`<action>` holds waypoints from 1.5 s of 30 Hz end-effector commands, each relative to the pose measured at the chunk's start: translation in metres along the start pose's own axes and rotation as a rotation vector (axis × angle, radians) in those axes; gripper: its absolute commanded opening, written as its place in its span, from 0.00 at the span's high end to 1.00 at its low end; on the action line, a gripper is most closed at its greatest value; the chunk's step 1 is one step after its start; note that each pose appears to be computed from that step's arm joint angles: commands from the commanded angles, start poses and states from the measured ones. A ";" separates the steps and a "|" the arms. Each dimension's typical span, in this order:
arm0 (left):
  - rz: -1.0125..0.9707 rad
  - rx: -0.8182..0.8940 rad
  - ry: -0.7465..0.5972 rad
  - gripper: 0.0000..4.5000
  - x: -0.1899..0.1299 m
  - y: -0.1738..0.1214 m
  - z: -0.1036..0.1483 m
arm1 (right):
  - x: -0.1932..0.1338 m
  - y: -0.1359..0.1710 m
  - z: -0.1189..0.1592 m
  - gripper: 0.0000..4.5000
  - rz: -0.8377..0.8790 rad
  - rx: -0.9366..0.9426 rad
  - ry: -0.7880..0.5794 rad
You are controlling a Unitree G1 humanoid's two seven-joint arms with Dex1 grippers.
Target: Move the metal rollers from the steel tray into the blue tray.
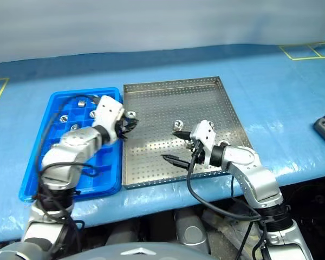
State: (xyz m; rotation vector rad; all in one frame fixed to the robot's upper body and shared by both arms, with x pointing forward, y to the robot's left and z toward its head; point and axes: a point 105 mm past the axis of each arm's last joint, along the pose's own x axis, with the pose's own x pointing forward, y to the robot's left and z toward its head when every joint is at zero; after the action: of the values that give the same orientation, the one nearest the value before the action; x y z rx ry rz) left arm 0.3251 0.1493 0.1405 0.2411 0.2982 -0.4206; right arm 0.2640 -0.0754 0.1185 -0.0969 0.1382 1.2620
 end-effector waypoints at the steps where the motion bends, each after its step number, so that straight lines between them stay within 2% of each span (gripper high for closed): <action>1: 0.050 0.002 -0.066 0.63 -0.039 0.011 0.016 | 0.009 0.007 0.006 0.00 0.085 -0.019 -0.012; 7: 0.237 -0.027 -0.007 0.63 -0.089 0.030 -0.008 | 0.022 -0.001 0.008 0.00 0.077 -0.047 -0.015; 12: 0.327 -0.113 0.046 0.63 -0.109 0.028 -0.033 | 0.033 0.001 0.024 0.00 0.083 -0.060 -0.094; 18: 0.404 -0.150 0.121 0.63 -0.118 0.032 -0.055 | 0.039 0.008 0.031 0.00 0.121 -0.081 -0.110; 23: 0.450 -0.160 0.187 0.63 -0.124 0.037 -0.073 | 0.046 0.025 0.034 0.00 0.205 -0.092 -0.121; 29: 0.457 -0.161 0.205 0.63 -0.121 0.039 -0.079 | 0.060 0.048 0.033 0.00 0.295 -0.085 -0.128; 45: 0.515 -0.152 0.252 0.63 -0.137 0.045 -0.090 | 0.066 0.052 0.033 0.00 0.325 -0.095 -0.127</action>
State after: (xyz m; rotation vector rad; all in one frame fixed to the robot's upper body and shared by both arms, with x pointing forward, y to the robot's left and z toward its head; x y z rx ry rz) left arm 0.2035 0.2634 0.0993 0.1715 0.5425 0.1258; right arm 0.2381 0.0040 0.1313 -0.0620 0.0364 1.5715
